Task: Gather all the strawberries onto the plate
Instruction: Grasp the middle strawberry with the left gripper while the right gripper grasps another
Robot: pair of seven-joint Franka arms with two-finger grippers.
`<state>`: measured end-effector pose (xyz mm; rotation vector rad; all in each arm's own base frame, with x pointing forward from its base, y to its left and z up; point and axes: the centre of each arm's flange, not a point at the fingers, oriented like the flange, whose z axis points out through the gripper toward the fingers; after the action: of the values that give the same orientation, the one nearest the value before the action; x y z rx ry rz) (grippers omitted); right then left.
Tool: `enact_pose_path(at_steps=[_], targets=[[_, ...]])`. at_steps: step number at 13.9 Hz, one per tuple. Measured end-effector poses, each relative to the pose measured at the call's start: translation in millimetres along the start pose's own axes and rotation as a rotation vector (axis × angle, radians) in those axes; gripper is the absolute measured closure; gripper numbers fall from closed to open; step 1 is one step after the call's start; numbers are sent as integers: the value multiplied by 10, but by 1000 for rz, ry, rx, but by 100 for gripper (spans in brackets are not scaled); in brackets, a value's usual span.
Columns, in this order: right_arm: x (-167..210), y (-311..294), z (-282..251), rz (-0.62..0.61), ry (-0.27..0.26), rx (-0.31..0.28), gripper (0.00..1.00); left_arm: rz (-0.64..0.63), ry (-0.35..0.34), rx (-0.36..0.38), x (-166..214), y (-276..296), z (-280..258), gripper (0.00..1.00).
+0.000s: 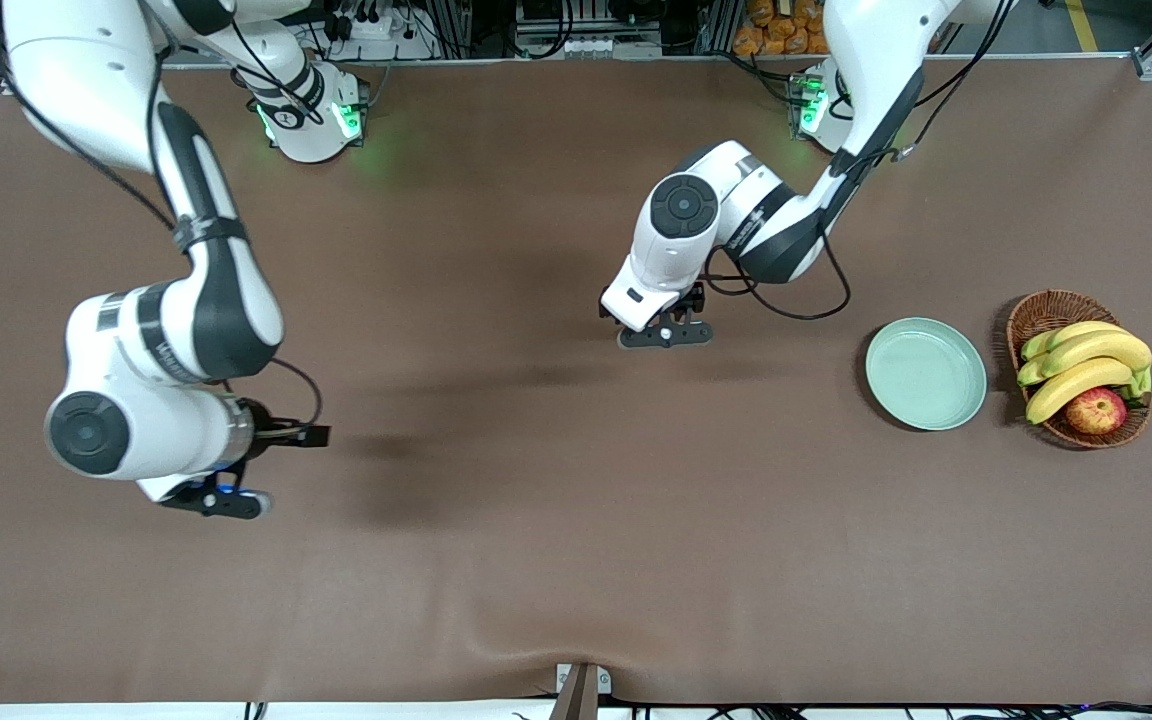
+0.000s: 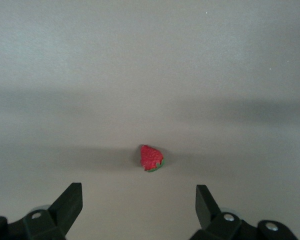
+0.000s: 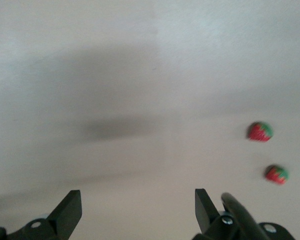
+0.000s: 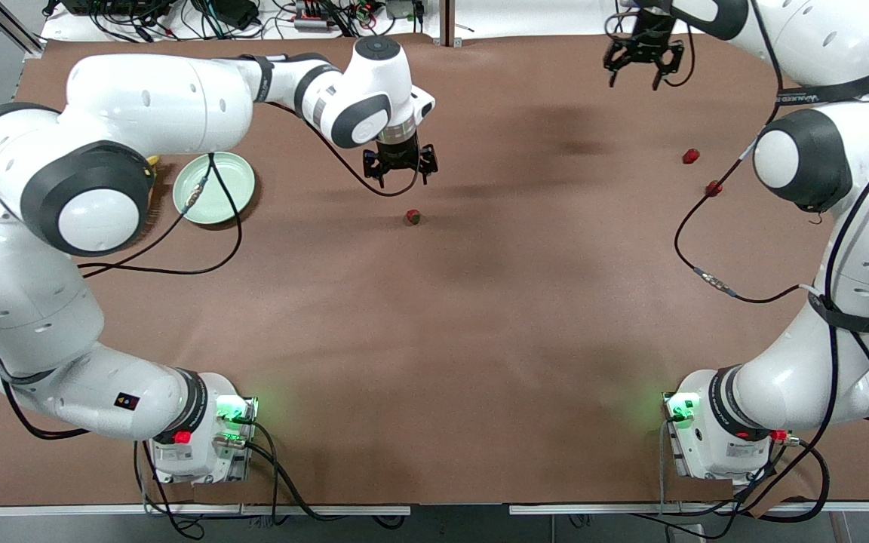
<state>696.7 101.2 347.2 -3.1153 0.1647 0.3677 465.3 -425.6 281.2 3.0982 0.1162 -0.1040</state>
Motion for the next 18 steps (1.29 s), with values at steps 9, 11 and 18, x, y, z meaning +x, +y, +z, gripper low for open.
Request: enact_pose_path(at_steps=[9,11,18], targets=[[249,1306,707,-208,78,-24,0,88,70,45,-131,170,617,0],[256,1641,933,-244,118,-22,0,99,71,45,-148,180,766,0],[54,1827,1569,-289,94,-11,27,135,64,64,-214,202,1007,0]])
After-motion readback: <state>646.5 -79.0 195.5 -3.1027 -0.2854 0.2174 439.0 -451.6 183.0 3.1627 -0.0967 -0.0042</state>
